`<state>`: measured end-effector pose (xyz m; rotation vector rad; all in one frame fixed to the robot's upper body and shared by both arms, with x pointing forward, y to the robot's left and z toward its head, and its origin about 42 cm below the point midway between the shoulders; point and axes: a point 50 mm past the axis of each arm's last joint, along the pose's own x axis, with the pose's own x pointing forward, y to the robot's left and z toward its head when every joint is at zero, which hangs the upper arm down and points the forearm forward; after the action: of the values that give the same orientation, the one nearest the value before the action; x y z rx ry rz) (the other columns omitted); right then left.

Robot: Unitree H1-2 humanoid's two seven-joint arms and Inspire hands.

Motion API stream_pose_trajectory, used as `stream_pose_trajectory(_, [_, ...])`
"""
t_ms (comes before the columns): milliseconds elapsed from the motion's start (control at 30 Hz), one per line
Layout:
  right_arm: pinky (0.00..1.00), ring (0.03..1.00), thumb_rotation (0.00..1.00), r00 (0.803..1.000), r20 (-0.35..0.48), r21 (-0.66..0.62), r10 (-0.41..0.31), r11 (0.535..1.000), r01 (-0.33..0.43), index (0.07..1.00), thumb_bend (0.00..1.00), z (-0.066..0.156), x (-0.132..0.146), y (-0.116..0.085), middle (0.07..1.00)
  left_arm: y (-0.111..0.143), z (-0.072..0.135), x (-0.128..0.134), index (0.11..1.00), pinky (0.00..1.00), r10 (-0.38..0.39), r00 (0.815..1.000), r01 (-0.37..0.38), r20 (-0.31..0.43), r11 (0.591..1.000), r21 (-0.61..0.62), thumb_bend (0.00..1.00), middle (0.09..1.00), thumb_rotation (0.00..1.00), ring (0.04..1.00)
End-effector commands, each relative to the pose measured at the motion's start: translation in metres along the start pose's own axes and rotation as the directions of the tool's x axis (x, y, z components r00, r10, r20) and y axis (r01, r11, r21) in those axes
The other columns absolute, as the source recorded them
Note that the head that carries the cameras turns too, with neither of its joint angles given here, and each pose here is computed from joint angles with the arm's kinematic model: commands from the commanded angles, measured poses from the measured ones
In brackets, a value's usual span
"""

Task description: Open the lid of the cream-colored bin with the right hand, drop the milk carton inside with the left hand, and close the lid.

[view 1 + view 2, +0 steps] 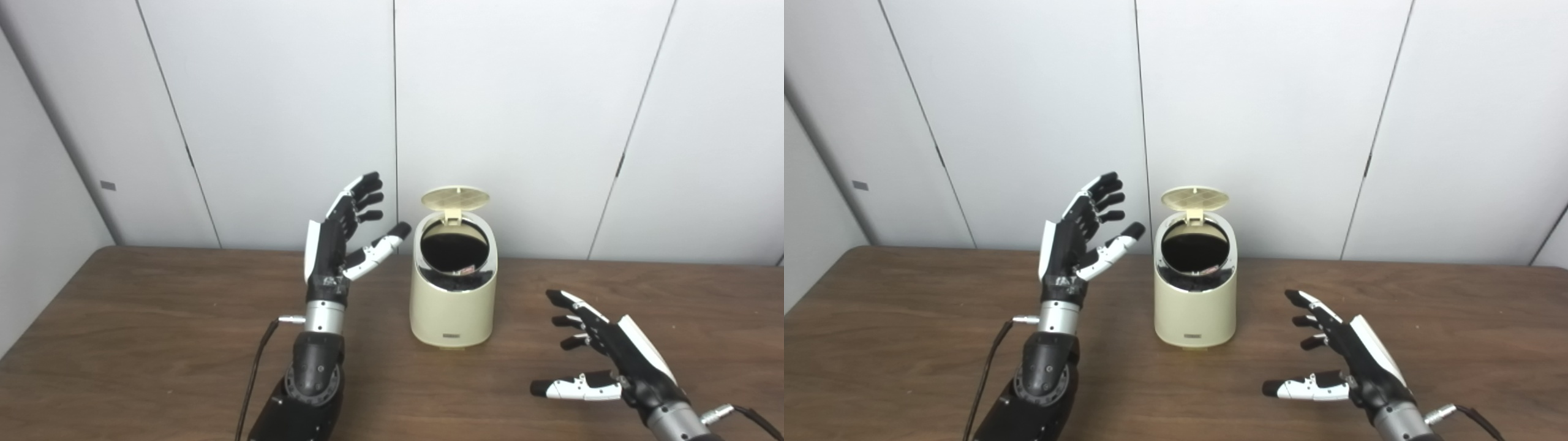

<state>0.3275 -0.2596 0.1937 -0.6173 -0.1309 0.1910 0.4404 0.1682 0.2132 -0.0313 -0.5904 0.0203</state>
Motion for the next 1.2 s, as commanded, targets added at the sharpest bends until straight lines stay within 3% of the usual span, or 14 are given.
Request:
stream_pose_trajectory(0, [0.68, 0.828, 0.2, 0.997, 0.071, -0.021, -0.037, 0.999, 0.038, 0.884, 0.77, 0.013, 0.005, -0.013, 0.905, -0.001, 0.016, 0.012, 0.901, 0.71, -0.021, 0.997, 0.023, 0.071, 0.999, -0.026, 0.76, 0.854, 0.34, 0.812])
stream_pose_trajectory(200, [0.6, 0.824, 0.17, 0.996, 0.083, 0.009, -0.039, 0.999, 0.038, 0.887, 0.77, 0.013, 0.007, -0.015, 0.911, 0.017, 0.016, 0.005, 0.996, 0.76, -0.087, 0.996, 0.085, -0.012, 0.99, -0.114, 0.78, 0.971, 0.39, 0.895])
stream_pose_trajectory(267, [0.64, 0.824, 0.16, 0.995, 0.087, 0.009, -0.043, 0.999, 0.043, 0.886, 0.77, 0.014, 0.008, -0.016, 0.91, 0.022, 0.016, 0.001, 1.0, 0.75, -0.102, 0.994, 0.095, -0.048, 0.987, -0.129, 0.81, 0.974, 0.38, 0.891])
stream_pose_trajectory(367, [0.71, 0.825, 0.18, 0.993, 0.1, -0.001, -0.059, 0.998, 0.06, 0.881, 0.79, 0.015, 0.011, -0.018, 0.903, 0.03, 0.018, -0.006, 0.979, 0.72, -0.126, 0.986, 0.117, -0.106, 0.99, -0.082, 0.84, 0.928, 0.39, 0.859])
stream_pose_trajectory(633, [0.69, 0.804, 0.23, 0.982, 0.157, -0.004, -0.104, 0.994, 0.105, 0.88, 0.77, 0.023, 0.021, -0.025, 0.895, 0.047, 0.021, -0.027, 0.855, 0.6, -0.124, 0.973, 0.132, -0.192, 0.991, 0.027, 0.89, 0.807, 0.41, 0.748])
stream_pose_trajectory(800, [0.63, 0.789, 0.27, 0.973, 0.193, -0.026, -0.125, 0.991, 0.133, 0.875, 0.79, 0.034, 0.037, -0.03, 0.88, 0.054, 0.015, -0.046, 0.769, 0.54, -0.103, 0.963, 0.122, -0.247, 0.991, 0.062, 0.79, 0.739, 0.32, 0.677])
stream_pose_trajectory(1167, [0.74, 0.848, 0.23, 0.936, 0.314, -0.04, -0.159, 0.983, 0.18, 0.85, 0.77, 0.074, 0.071, -0.045, 0.87, 0.054, -0.012, -0.103, 0.77, 0.58, -0.147, 0.924, 0.16, -0.352, 0.987, 0.011, 0.68, 0.753, 0.24, 0.701])
